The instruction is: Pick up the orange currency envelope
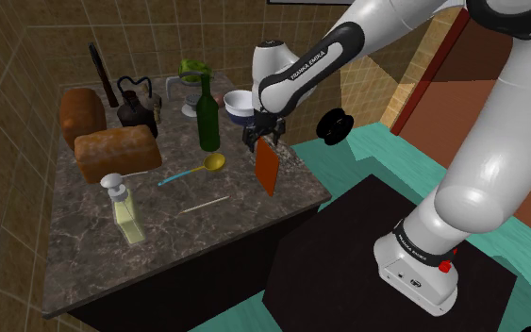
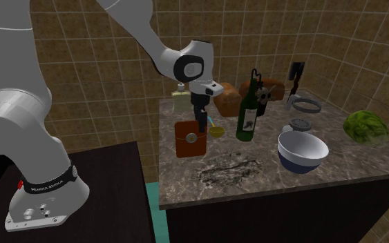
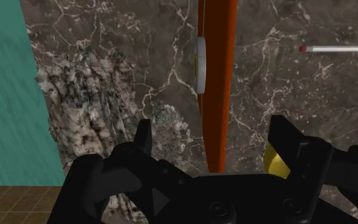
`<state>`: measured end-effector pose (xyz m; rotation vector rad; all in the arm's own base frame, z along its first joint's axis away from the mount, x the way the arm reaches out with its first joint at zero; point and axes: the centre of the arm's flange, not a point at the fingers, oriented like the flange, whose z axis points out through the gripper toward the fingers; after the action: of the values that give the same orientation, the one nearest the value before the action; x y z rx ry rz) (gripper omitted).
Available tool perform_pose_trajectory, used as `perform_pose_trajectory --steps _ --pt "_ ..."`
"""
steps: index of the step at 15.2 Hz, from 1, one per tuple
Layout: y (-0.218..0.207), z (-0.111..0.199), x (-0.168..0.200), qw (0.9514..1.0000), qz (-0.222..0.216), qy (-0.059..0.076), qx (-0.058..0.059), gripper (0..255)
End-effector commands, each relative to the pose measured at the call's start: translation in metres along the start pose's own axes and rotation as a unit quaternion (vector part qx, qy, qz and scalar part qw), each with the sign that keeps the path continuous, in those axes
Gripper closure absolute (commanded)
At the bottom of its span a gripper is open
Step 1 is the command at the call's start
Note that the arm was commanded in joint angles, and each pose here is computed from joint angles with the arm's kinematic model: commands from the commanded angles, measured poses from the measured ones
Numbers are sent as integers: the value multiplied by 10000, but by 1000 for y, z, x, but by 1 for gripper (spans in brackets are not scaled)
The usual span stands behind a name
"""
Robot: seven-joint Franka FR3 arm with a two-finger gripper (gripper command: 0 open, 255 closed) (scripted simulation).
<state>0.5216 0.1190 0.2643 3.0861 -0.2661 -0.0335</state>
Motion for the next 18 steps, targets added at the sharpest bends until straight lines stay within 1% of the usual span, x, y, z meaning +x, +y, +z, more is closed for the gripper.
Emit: perform_pose_trajectory --steps 1,10,18 --pt "0 2 0 10000 0 2 1 255" --pt "0 2 -1 10000 0 2 1 255" --pt "2 -40 -1 10000 0 2 1 255"
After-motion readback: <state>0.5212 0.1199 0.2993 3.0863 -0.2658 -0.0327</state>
